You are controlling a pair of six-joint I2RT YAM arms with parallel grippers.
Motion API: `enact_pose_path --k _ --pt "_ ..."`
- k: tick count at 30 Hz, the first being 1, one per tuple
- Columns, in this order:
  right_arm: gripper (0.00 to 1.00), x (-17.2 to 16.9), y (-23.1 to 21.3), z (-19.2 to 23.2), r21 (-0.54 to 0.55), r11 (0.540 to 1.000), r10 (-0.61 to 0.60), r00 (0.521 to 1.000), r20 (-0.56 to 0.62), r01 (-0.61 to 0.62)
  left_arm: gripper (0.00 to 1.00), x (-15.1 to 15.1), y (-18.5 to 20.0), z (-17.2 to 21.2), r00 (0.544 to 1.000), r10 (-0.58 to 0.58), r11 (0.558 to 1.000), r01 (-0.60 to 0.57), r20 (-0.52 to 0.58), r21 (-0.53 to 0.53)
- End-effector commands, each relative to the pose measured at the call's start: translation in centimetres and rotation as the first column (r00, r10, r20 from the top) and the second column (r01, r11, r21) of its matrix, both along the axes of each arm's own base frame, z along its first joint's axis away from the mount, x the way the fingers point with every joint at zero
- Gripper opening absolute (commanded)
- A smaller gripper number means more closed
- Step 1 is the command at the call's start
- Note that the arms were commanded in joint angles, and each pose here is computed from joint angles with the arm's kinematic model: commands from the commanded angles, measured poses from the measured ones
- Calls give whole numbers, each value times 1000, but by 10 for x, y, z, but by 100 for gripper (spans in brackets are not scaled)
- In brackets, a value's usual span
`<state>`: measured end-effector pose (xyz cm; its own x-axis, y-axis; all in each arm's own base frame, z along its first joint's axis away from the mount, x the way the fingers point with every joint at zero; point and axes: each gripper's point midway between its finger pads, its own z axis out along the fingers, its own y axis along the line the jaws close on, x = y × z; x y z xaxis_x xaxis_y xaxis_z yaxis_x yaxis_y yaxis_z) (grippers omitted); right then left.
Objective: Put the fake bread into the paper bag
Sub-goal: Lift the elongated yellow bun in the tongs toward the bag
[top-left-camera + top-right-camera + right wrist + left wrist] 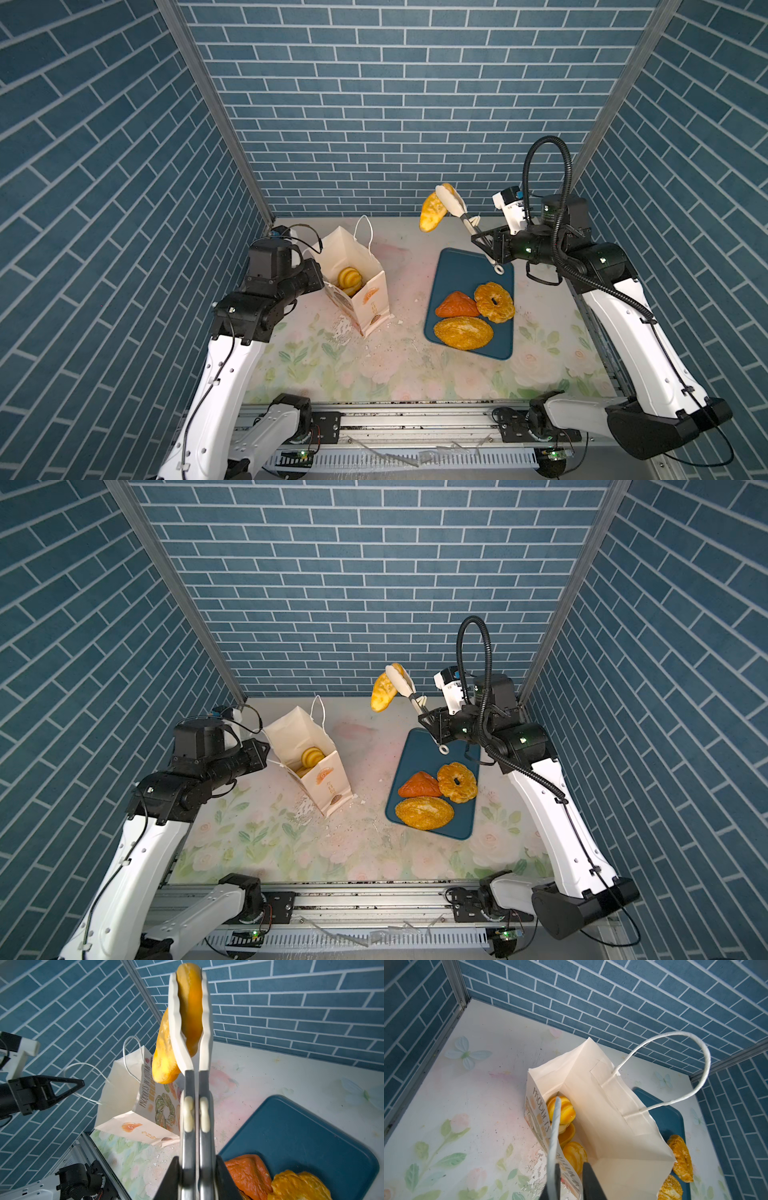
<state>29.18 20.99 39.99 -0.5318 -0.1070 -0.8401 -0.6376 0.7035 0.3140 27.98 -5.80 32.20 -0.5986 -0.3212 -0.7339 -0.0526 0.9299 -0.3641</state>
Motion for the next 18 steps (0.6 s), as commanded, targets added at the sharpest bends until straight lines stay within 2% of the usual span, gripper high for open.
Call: enact_pose_path --k 1,4,8,13,18 --pt "16 -1 18 24 18 997 74 993 93 -76 26 -2 0 7 1000 3 1000 -3 22 0" --pt "16 -4 32 30 4 993 117 986 118 -118 32 -4 2 9 1000 10 1000 -10 29 5" --pt "16 -9 51 34 -18 984 176 974 140 -176 36 -7 6 10 999 25 1000 -25 32 16" --pt "16 -20 78 33 -90 963 266 950 165 -254 44 -9 10 18 997 43 999 -44 60 19" --pt "16 -30 102 27 -151 931 356 918 176 -332 44 -11 19 22 993 80 996 -83 84 39"
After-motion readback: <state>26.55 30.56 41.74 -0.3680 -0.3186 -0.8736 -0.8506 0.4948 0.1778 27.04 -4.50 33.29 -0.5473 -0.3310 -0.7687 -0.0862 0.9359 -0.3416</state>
